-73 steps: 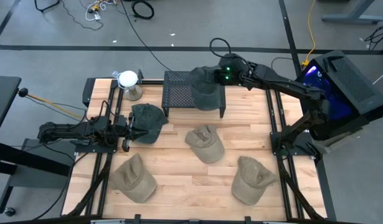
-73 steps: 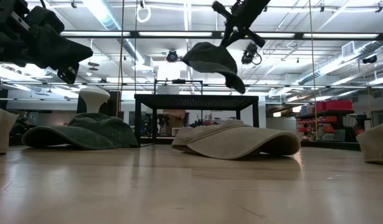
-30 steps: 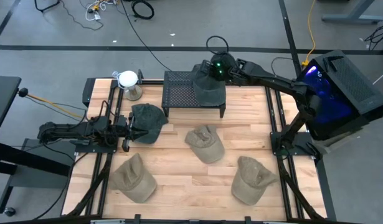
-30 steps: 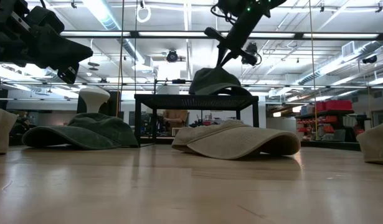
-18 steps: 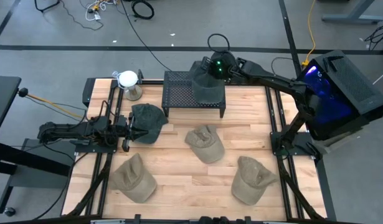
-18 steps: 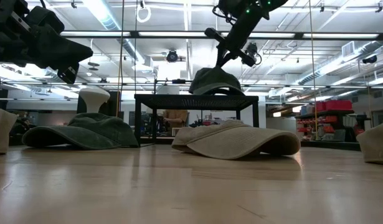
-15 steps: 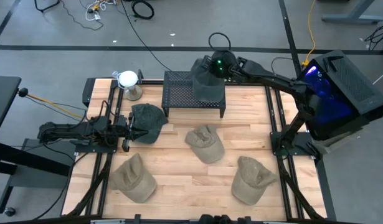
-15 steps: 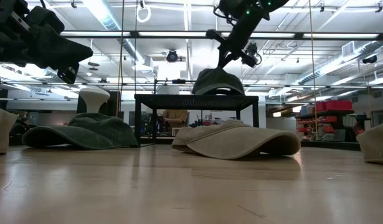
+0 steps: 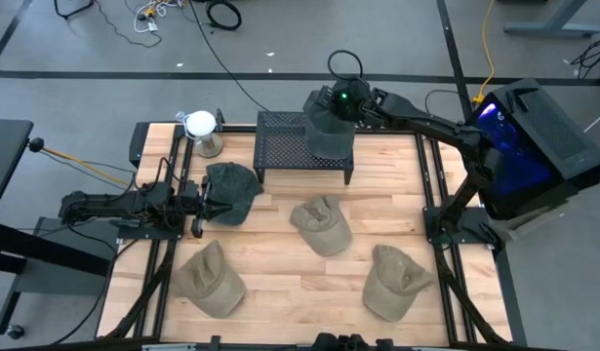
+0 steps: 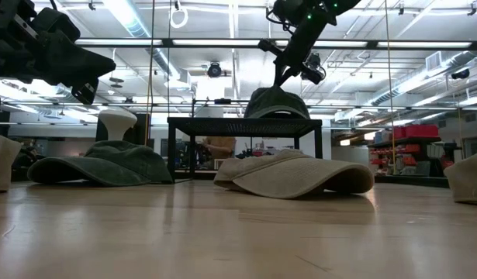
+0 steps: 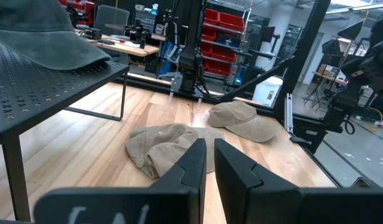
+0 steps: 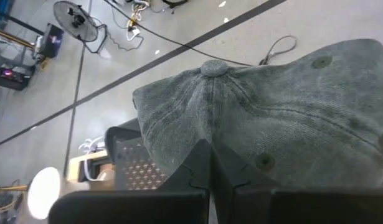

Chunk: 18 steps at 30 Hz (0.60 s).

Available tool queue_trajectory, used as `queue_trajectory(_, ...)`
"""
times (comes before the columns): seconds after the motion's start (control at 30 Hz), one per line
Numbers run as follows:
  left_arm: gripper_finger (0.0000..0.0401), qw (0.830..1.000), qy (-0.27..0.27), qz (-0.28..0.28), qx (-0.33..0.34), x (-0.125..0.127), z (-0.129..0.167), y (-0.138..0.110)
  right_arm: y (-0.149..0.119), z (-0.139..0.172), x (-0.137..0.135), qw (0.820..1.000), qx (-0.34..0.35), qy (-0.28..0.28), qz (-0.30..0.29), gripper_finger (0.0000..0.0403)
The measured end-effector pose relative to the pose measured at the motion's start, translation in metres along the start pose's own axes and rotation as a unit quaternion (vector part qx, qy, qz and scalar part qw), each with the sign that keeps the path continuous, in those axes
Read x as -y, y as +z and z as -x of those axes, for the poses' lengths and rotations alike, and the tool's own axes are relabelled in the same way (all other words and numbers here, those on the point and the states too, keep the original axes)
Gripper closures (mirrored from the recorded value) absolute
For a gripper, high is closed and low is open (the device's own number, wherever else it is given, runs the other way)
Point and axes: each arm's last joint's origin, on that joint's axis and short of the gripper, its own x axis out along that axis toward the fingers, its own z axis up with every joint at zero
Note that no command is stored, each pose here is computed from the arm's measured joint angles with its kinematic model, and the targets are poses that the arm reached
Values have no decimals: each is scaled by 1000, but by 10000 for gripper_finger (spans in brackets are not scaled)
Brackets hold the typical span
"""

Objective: Pick & Place hat
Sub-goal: Put the green cap on the shelf

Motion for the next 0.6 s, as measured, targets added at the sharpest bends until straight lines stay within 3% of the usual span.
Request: queue_trajectory(0.6, 362, 1000, 0, 0, 0, 0, 0, 0, -2, -5, -3, 1000, -7, 17, -8, 403)
